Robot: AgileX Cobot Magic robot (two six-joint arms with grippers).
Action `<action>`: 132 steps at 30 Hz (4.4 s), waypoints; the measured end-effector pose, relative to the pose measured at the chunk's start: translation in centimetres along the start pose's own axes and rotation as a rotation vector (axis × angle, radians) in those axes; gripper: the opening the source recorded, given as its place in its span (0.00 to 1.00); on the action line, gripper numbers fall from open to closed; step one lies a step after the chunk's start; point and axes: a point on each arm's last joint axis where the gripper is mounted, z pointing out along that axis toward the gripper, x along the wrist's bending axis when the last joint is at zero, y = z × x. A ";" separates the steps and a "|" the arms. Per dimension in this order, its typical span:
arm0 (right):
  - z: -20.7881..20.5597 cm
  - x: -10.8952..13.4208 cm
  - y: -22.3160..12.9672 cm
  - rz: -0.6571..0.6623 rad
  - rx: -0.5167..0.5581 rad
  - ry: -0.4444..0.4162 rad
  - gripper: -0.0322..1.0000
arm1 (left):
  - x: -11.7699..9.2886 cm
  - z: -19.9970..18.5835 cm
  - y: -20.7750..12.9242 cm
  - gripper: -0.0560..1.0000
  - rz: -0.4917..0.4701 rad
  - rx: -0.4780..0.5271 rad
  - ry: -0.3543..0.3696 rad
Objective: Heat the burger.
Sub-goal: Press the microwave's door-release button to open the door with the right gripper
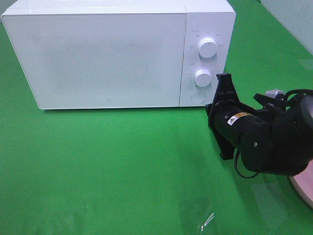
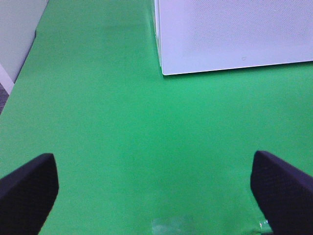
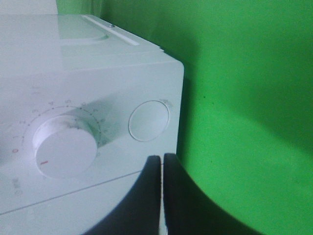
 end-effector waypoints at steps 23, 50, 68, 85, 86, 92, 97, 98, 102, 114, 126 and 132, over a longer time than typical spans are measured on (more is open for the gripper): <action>4.2 -0.3 -0.7 0.013 -0.012 0.004 0.03 | 0.0 0.0 0.0 0.99 0.000 0.000 0.000; 7.1 0.1 -0.6 0.049 -0.054 0.044 0.03 | 0.0 0.0 0.0 0.99 0.000 0.000 0.000; 7.4 0.6 -0.9 0.135 -0.100 0.061 0.03 | 0.0 0.0 0.0 0.99 0.000 0.000 0.000; 9.0 0.1 -1.3 0.131 -0.140 0.035 0.03 | 0.0 0.0 0.0 0.99 0.000 0.000 0.000; 9.0 0.1 -1.3 0.131 -0.140 0.035 0.03 | 0.0 0.0 0.0 0.99 0.000 0.000 0.000; 9.0 0.1 -1.4 0.130 -0.142 0.036 0.03 | 0.0 0.0 0.0 0.99 0.000 0.000 0.000; 9.0 0.1 -1.4 0.129 -0.142 0.036 0.03 | 0.0 0.0 0.0 0.99 0.000 0.000 0.000; 9.0 0.1 -1.4 0.129 -0.142 0.036 0.03 | 0.0 0.0 0.0 0.99 0.000 0.000 0.000; 9.0 0.1 -1.4 0.129 -0.141 0.035 0.03 | 0.0 0.0 0.0 0.99 0.000 0.000 0.000; 8.7 0.2 -1.8 0.115 -0.119 0.030 0.03 | 0.0 0.0 0.0 0.99 0.000 0.000 0.000; 7.5 0.4 -1.4 0.071 -0.092 0.049 0.03 | 0.0 0.0 0.0 0.99 0.000 0.000 0.000; 6.2 0.9 -1.1 0.049 -0.064 0.045 0.03 | 0.0 0.0 0.0 0.99 0.000 0.000 0.000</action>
